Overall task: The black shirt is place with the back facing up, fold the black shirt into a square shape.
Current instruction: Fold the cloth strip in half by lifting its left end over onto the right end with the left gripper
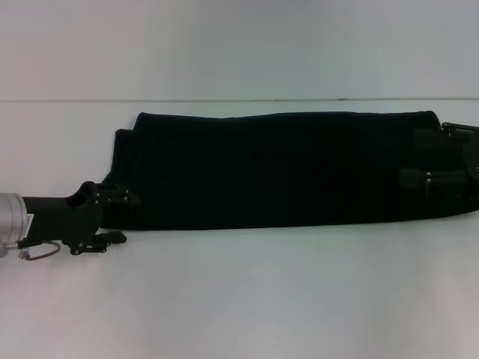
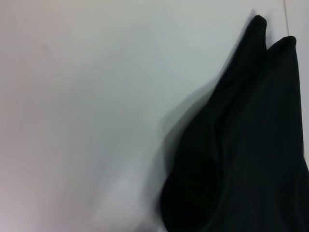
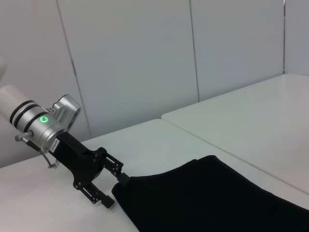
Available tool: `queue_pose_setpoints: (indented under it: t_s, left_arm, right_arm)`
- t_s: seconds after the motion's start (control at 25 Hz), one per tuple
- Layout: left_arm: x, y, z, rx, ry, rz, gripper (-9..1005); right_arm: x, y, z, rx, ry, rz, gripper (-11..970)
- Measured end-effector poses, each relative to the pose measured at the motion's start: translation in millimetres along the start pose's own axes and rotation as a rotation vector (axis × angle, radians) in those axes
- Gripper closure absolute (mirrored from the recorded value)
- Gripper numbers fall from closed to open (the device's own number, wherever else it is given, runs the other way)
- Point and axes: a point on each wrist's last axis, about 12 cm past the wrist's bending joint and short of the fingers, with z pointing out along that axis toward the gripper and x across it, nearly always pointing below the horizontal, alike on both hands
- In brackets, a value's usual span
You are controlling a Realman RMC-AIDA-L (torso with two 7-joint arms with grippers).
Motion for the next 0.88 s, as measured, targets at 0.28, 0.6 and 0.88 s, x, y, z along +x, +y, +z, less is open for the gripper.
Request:
queue_pose_setpoints:
  t_s: [0.28,0.6,0.88]
  left_arm:
    - [-1.3,1.3,-0.2,-0.006,-0.013,0.000,257]
    - [-1.8,5.0,-0.9,-0.007,-0.026,-0.004,258]
    - [-2.8,6.0,-1.4,-0.004,-0.037,-0.008,258]
  right_arm:
    - [-0.1,-0.5,-0.4,0.004,-0.001,0.000,19]
    - [0.1,-0.9,-0.1,0.008,-0.001,0.000,18]
    - [-0.7,-1.0,0.7,0.007,-0.002,-0.002,18]
